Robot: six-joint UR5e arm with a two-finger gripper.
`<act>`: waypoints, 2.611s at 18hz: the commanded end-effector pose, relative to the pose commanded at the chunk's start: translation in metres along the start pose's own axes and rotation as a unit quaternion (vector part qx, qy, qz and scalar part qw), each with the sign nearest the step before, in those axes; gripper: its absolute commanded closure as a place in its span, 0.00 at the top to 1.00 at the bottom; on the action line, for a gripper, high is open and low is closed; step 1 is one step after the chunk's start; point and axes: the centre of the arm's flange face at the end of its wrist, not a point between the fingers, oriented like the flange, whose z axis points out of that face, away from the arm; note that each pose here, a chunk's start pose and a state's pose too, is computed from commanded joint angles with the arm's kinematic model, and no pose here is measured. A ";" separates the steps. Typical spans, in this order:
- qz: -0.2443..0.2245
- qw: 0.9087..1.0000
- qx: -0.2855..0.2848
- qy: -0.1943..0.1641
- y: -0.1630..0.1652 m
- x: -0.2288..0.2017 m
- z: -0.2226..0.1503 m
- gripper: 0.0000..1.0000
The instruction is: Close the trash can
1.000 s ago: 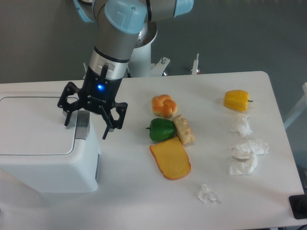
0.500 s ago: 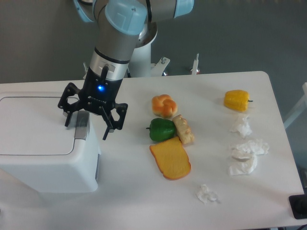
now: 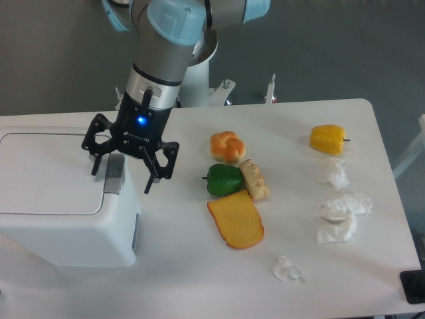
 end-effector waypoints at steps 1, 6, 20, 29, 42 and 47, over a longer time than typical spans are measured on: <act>0.002 1.000 0.003 -0.001 -0.002 0.001 -0.003 1.00; 0.029 0.999 0.022 -0.010 -0.019 0.005 -0.021 1.00; 0.143 0.984 0.013 -0.103 -0.012 -0.076 -0.072 1.00; 0.121 0.981 -0.012 -0.150 0.023 -0.137 -0.119 1.00; 0.330 0.919 -0.140 -0.162 0.104 -0.160 -0.174 1.00; 0.341 0.915 -0.149 -0.154 0.111 -0.163 -0.178 1.00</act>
